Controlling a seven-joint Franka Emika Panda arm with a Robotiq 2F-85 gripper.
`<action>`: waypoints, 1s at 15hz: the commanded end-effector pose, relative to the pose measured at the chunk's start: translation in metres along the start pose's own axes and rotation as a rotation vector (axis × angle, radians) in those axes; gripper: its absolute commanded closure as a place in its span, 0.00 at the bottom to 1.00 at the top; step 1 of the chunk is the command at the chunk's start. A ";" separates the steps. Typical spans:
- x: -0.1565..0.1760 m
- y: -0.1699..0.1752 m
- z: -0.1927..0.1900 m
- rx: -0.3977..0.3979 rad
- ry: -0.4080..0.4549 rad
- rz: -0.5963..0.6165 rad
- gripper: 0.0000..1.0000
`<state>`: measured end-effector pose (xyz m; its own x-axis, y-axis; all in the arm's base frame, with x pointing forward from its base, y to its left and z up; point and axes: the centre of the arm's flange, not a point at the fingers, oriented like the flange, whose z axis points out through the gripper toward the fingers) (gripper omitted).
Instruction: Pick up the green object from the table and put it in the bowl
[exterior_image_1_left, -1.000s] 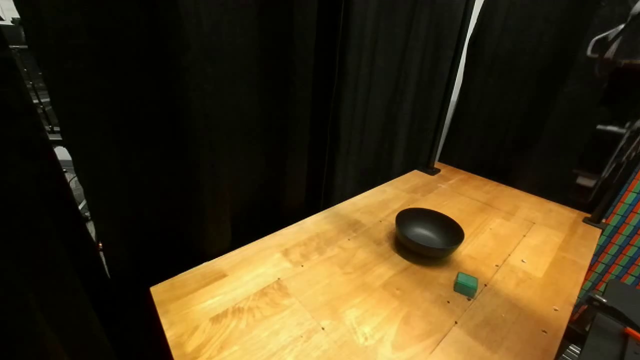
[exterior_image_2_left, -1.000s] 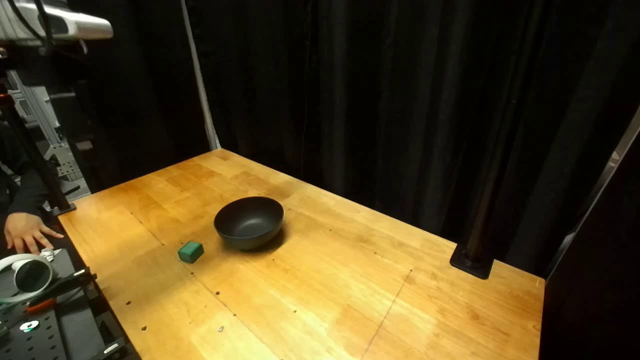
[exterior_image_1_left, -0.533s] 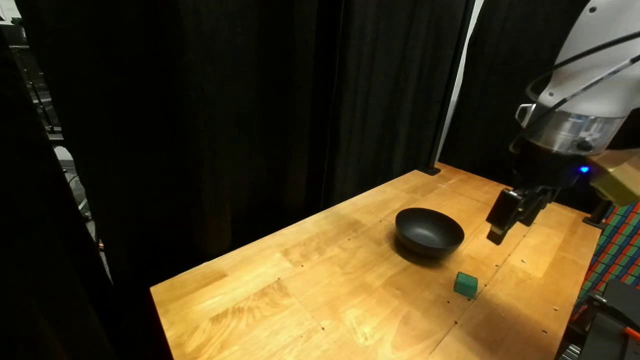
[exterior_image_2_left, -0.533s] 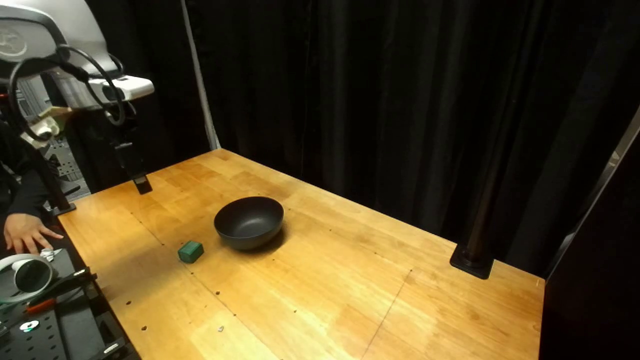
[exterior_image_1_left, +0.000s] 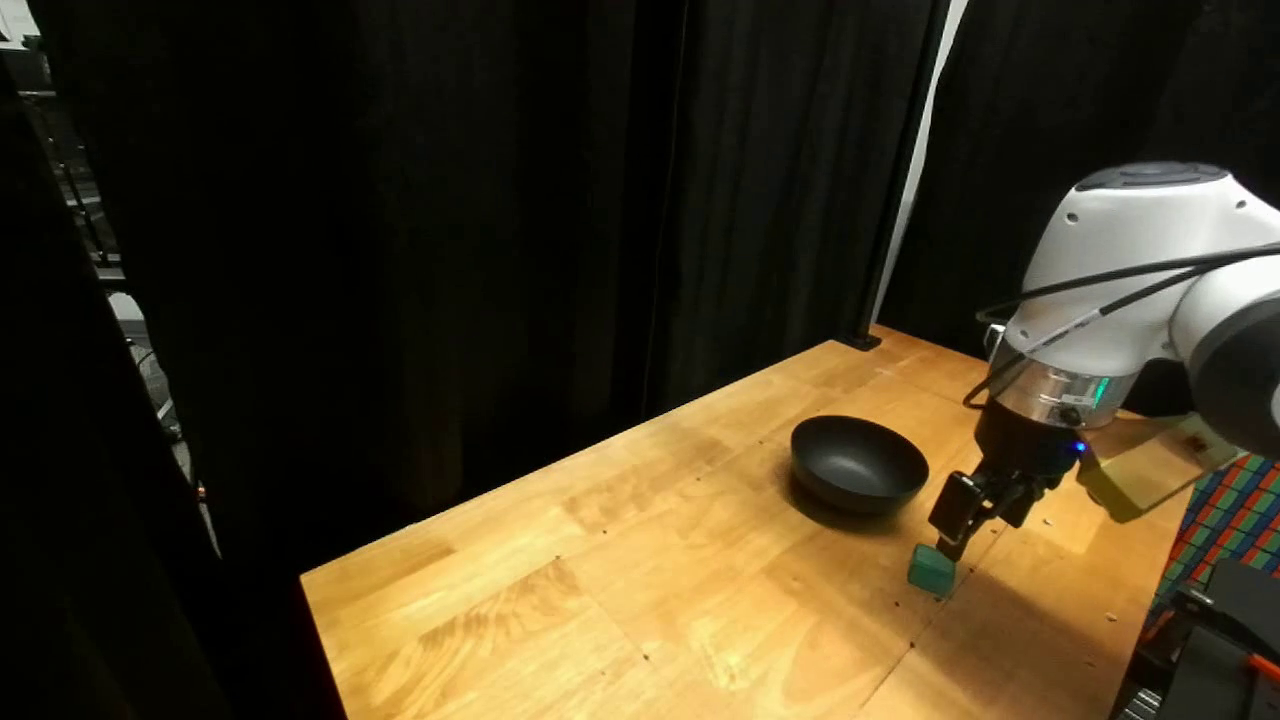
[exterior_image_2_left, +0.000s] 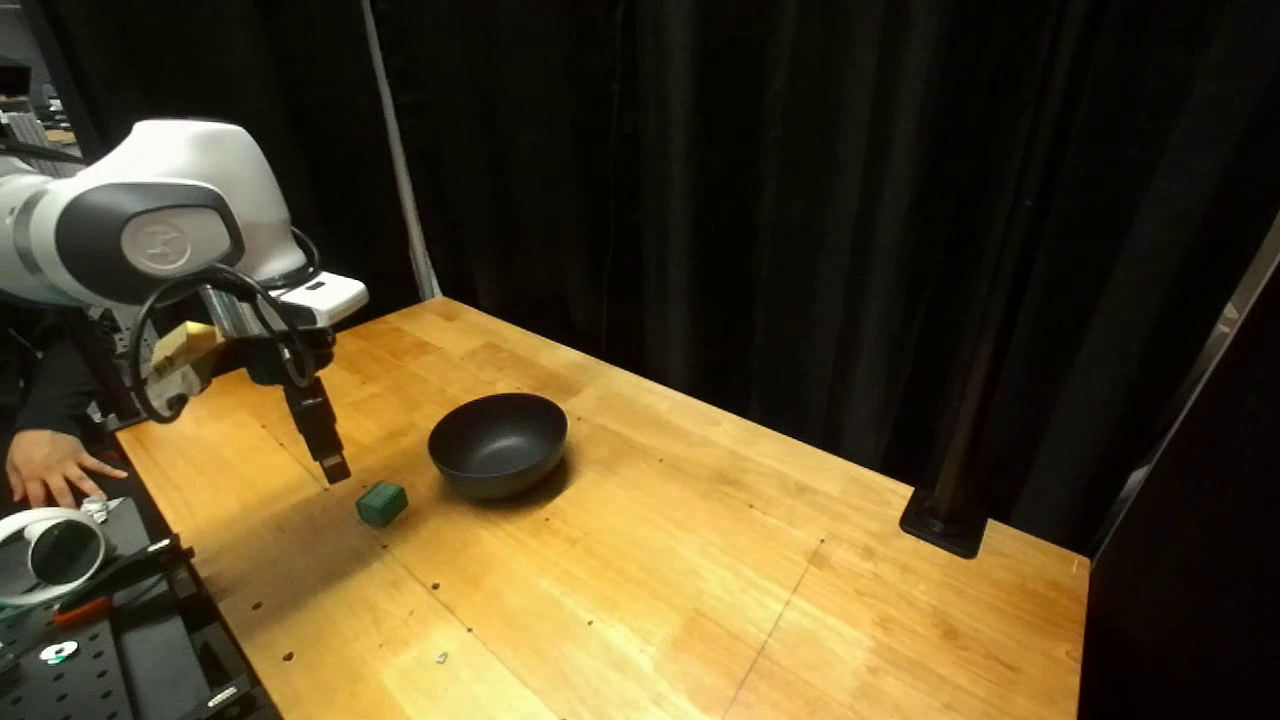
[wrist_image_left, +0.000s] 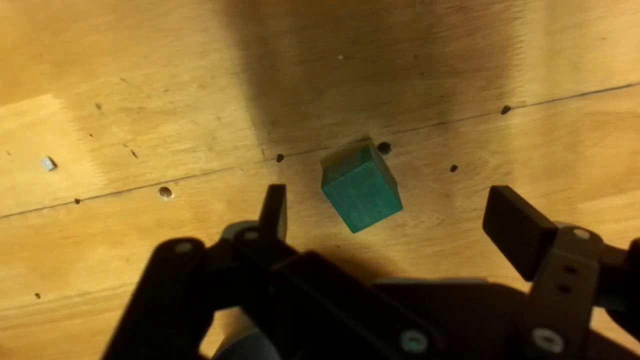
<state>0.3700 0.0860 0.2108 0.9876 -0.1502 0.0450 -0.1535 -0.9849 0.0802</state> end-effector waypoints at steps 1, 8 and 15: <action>-0.003 0.010 0.044 0.022 -0.003 0.036 0.00; 0.001 0.014 0.081 0.027 -0.003 0.075 0.00; 0.017 0.005 0.091 0.036 0.012 0.079 0.00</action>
<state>0.3804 0.0646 0.1395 0.9743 -0.2214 0.0417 -0.2235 -0.9731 0.0557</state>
